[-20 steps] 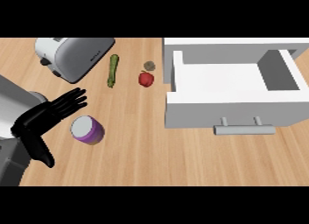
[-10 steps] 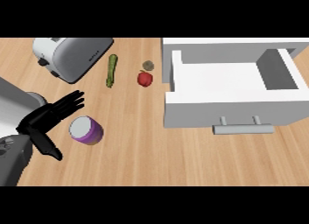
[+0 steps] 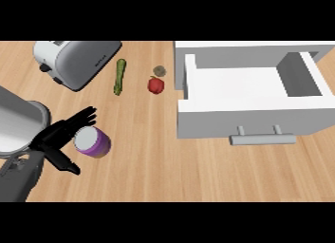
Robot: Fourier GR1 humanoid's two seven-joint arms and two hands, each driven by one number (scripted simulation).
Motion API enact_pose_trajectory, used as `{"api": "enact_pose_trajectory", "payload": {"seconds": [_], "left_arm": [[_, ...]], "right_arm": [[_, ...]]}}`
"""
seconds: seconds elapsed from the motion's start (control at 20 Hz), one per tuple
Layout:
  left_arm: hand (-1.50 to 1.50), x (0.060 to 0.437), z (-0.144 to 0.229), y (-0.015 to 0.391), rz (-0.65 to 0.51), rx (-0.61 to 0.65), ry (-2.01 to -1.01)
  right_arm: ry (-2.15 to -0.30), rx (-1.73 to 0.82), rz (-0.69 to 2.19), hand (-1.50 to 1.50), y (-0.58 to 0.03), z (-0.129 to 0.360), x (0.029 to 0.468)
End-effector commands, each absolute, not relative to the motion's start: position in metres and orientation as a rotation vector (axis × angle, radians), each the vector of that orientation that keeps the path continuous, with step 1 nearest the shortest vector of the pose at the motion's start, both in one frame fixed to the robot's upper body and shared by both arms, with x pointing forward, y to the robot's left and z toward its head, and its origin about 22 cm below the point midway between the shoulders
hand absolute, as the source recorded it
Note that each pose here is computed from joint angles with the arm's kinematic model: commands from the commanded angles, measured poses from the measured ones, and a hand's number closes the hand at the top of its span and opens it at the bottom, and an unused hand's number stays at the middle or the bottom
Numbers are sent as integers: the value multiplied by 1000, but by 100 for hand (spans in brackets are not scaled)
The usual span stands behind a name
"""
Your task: Pick up the can, place it into the drawer and close the drawer
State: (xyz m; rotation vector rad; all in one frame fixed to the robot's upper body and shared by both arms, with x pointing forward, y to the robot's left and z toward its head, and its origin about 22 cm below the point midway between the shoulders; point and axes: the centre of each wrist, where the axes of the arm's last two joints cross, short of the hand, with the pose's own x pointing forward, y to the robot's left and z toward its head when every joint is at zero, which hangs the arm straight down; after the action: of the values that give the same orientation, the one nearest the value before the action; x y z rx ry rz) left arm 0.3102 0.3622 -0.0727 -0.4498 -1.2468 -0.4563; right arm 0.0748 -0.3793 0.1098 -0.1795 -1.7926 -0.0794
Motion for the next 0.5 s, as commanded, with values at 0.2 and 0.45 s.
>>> {"api": "enact_pose_trajectory", "payload": {"seconds": [0.2,0.45], "left_arm": [[-150,293,-101,351,-431,-619,-1252],[-150,307,-103,325,-400,-642,-1251]], "right_arm": [[-1767,-179,-93,-150,-389,101,71],[-1794,-176,-100,-150,-372,114,76]]}}
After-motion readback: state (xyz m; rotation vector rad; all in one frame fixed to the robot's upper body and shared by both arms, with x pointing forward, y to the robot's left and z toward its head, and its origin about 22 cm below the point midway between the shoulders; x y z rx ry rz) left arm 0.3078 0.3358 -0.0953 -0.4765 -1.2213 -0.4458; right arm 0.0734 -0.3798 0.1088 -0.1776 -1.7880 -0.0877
